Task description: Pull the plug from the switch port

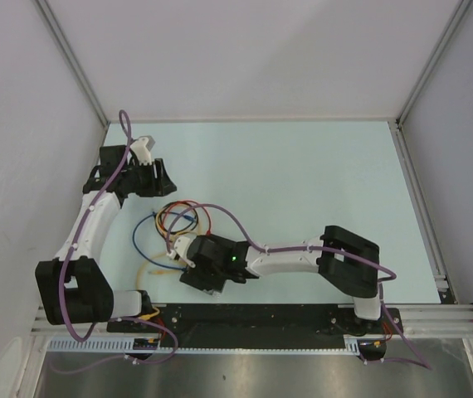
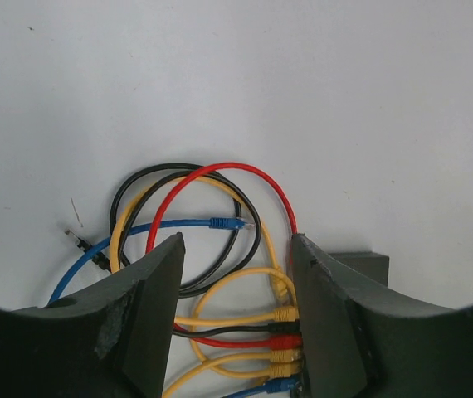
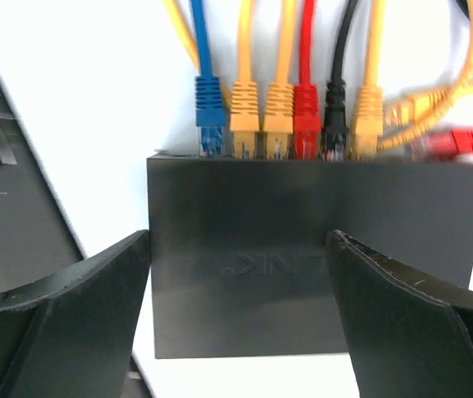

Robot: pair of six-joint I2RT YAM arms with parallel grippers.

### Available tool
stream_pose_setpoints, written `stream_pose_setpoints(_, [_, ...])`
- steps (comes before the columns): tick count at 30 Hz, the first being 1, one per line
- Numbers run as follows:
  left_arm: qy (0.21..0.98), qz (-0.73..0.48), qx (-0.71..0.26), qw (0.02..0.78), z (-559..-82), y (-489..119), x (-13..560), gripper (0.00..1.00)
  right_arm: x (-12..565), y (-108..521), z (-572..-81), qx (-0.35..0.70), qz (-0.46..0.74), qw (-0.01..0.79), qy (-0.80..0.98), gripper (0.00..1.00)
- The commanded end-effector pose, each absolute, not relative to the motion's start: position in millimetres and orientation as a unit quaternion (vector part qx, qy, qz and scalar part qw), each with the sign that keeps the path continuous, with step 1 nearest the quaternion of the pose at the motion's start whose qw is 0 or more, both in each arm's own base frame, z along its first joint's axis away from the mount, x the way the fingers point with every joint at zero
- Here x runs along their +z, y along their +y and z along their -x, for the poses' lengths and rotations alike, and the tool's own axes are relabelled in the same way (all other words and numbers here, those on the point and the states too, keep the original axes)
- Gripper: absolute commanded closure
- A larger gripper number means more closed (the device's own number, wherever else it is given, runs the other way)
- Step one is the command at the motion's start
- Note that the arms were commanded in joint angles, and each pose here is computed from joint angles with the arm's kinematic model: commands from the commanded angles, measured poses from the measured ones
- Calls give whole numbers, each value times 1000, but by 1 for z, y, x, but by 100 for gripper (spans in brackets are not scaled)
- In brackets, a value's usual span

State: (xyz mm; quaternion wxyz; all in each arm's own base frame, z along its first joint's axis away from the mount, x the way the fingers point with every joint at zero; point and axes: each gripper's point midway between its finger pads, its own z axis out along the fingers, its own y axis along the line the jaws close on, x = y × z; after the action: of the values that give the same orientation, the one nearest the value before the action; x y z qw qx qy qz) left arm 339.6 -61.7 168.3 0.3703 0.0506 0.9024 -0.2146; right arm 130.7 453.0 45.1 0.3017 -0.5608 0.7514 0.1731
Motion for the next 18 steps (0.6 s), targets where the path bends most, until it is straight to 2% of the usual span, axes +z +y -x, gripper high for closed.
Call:
stream_pose_setpoints(1, [897, -48, -234, 373, -340, -68, 174, 40, 37, 411, -164, 97, 577, 307, 751, 11])
stream_pose_setpoints(6, [894, -45, -242, 373, -340, -70, 177, 40, 28, 384, -197, 50, 582, 320, 746, 11])
stream_pose_setpoints(11, [893, -65, -257, 363, -339, -80, 175, 39, 20, 337, -239, 28, 543, 297, 785, 11])
stream_pose_setpoints(18, [883, -145, -304, 327, -329, -130, 169, 38, 24, 301, -278, 29, 511, 299, 806, 11])
